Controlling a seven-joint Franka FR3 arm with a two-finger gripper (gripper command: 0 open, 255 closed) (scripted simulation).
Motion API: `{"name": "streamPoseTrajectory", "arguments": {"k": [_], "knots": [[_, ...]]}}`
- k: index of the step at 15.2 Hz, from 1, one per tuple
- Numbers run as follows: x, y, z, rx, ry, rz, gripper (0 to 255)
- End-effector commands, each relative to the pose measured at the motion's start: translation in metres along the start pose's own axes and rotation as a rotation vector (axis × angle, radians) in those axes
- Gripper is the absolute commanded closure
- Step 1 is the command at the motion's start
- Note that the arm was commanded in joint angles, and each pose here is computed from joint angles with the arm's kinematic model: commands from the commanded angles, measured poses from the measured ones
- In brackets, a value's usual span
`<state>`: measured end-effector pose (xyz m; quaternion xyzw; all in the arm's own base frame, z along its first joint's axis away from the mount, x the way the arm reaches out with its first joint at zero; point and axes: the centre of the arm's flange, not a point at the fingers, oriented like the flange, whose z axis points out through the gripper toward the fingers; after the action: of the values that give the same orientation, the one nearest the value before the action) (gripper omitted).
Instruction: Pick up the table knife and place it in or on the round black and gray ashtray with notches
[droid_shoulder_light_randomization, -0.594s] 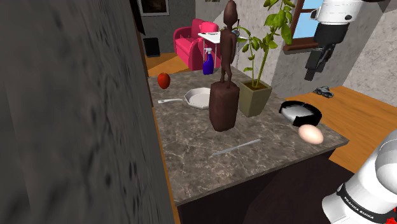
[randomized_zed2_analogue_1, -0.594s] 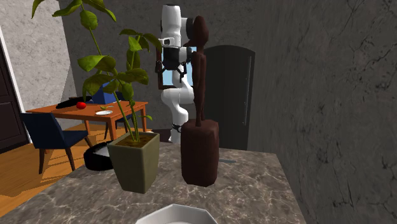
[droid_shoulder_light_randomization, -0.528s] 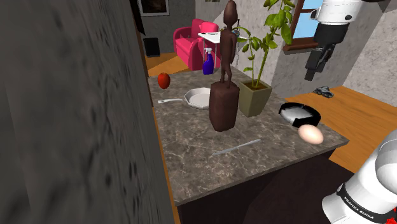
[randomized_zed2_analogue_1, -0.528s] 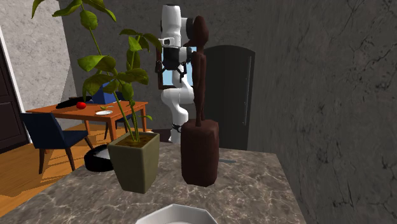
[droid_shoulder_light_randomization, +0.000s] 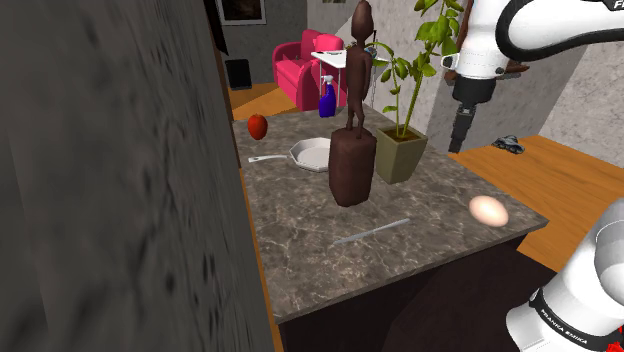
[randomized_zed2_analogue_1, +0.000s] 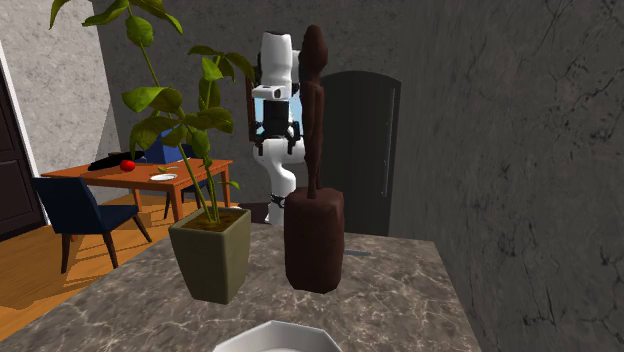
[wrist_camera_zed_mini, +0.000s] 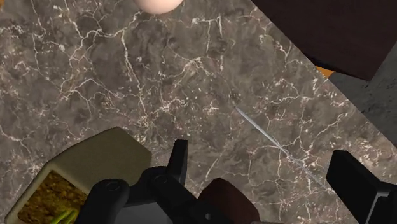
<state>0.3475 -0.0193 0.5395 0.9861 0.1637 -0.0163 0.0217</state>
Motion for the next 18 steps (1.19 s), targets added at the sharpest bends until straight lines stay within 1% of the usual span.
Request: {"name": "streamPoseTrajectory", "arguments": {"k": [1,9,18], "knots": [[0.016,-0.005,0.023,-0.001,0.002,-0.090,0],[0.072,-0.036,0.107,-0.002,0.003,-0.432,0],[0.119,-0.090,0.201,-0.003,0.003,-0.817,0]]}}
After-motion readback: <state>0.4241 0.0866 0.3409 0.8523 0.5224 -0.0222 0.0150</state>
